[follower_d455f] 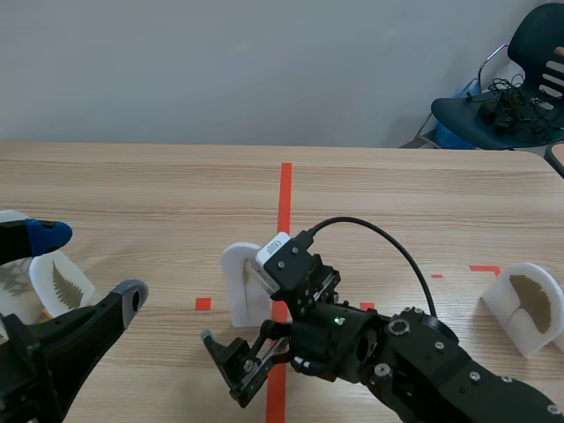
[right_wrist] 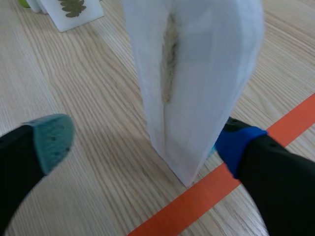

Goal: Do the leaf sorting experiment

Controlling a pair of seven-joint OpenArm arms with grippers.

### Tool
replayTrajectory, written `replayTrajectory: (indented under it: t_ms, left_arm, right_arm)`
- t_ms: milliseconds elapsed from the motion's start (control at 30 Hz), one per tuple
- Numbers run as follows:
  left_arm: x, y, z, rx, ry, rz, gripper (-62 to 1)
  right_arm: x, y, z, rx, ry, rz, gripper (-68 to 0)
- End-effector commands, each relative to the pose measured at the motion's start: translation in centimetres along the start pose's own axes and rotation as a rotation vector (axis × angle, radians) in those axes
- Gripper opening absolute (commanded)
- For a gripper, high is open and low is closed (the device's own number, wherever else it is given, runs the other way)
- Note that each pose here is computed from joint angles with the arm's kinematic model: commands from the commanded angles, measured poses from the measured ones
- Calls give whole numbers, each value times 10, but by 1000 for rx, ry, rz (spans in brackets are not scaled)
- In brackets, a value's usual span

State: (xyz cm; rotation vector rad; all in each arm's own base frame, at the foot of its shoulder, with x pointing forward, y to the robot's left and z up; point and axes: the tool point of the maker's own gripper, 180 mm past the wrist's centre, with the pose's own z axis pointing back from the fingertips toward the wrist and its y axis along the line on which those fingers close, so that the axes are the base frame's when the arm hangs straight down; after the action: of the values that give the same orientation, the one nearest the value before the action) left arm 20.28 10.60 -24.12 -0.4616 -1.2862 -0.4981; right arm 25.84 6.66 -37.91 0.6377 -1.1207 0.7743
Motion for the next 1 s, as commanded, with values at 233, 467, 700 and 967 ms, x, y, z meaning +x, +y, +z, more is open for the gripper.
replayTrajectory:
  t_ms: [233,467,700,967]
  left_arm:
    - [8,-1,-1,-2,-34,7,14]
    - [8,-1,-1,-2,-34,6,14]
    - [8,-1,-1,-2,-34,6,14]
    - [8,-1,-1,-2,-34,6,14]
  right_arm:
    - [13,-4,1,-4,-36,26,-568]
    - [20,-18,15,-39,-53,48,-627]
    - [40,-62,77,-225,-100,18,-627]
    - [12,-121,168,-523,-59,-96,-627]
